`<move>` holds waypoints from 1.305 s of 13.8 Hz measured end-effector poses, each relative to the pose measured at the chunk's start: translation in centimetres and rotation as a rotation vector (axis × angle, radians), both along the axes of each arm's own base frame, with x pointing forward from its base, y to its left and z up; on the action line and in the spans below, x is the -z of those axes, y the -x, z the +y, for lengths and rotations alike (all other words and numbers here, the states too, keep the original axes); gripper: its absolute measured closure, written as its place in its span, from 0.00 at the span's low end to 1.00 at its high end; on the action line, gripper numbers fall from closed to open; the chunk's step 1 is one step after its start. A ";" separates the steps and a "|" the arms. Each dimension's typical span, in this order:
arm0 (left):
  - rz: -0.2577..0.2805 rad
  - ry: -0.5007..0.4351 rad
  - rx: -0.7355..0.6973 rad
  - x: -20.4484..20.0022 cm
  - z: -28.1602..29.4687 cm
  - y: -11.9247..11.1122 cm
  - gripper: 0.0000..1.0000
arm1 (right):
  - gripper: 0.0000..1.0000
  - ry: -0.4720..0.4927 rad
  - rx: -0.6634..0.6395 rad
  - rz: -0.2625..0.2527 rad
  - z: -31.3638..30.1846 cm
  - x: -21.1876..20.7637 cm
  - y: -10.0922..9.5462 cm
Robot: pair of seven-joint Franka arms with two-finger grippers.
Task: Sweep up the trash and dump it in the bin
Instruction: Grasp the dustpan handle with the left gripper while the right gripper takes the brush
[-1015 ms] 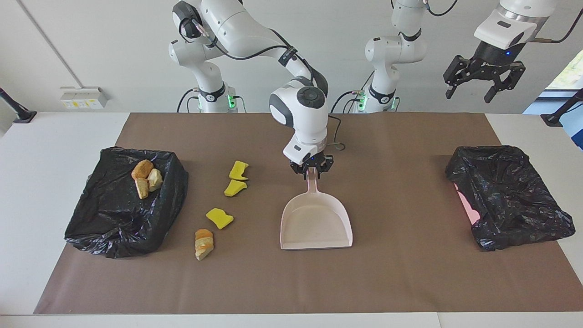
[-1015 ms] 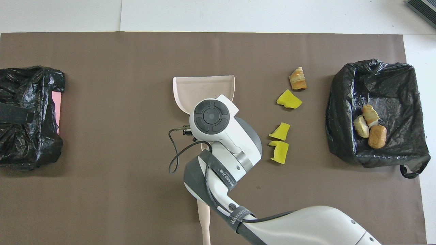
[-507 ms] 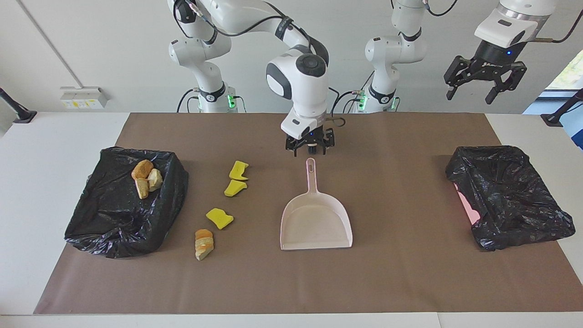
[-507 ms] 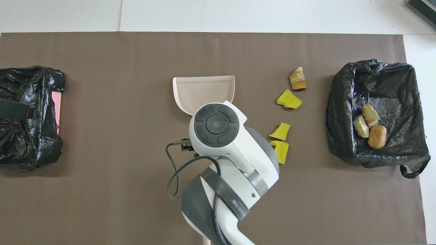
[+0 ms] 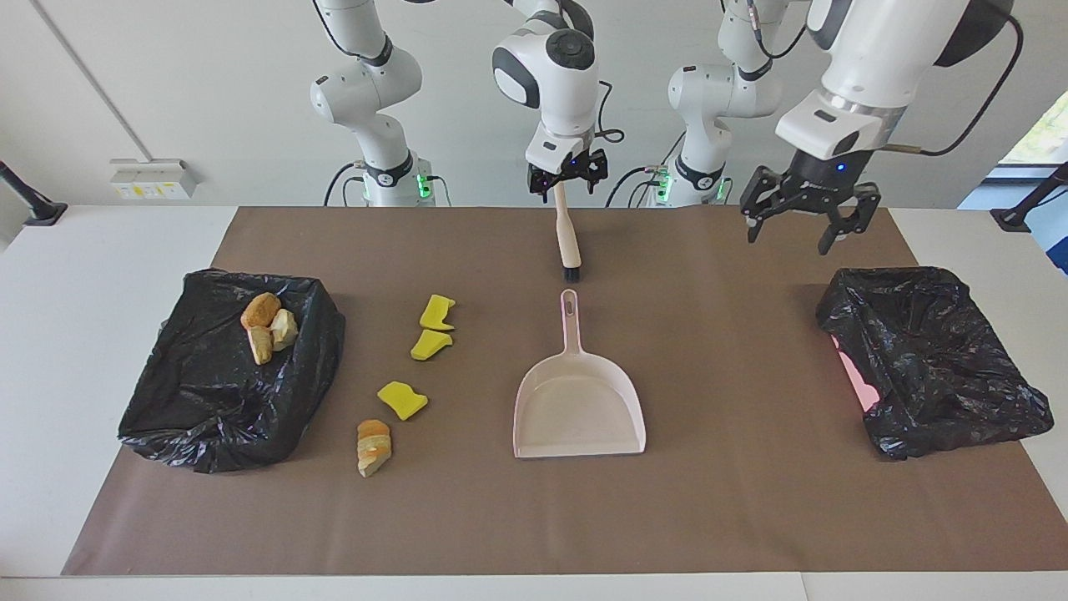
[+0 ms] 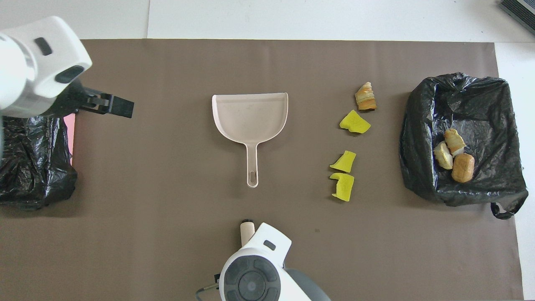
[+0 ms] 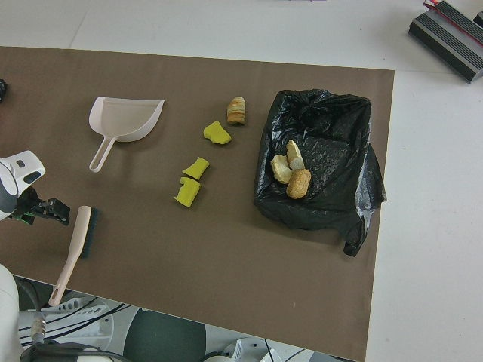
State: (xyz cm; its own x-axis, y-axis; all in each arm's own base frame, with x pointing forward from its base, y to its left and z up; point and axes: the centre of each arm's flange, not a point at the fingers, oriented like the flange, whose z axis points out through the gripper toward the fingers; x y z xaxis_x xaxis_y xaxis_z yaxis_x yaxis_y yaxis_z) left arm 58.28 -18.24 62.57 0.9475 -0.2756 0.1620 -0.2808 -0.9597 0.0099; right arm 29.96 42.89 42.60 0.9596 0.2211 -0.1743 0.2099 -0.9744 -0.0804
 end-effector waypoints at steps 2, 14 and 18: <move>0.001 0.006 0.011 4.6 -4.8 -1.0 0.00 | 0.00 0.019 -0.031 -0.002 1.3 3.6 5.3; 0.051 -0.003 -0.085 28.3 -20.1 4.7 0.00 | 0.37 0.018 -0.003 0.013 -1.0 8.3 9.4; 0.056 -0.005 -0.077 28.8 -21.5 6.3 0.00 | 0.73 0.013 -0.019 0.011 -1.0 8.3 9.4</move>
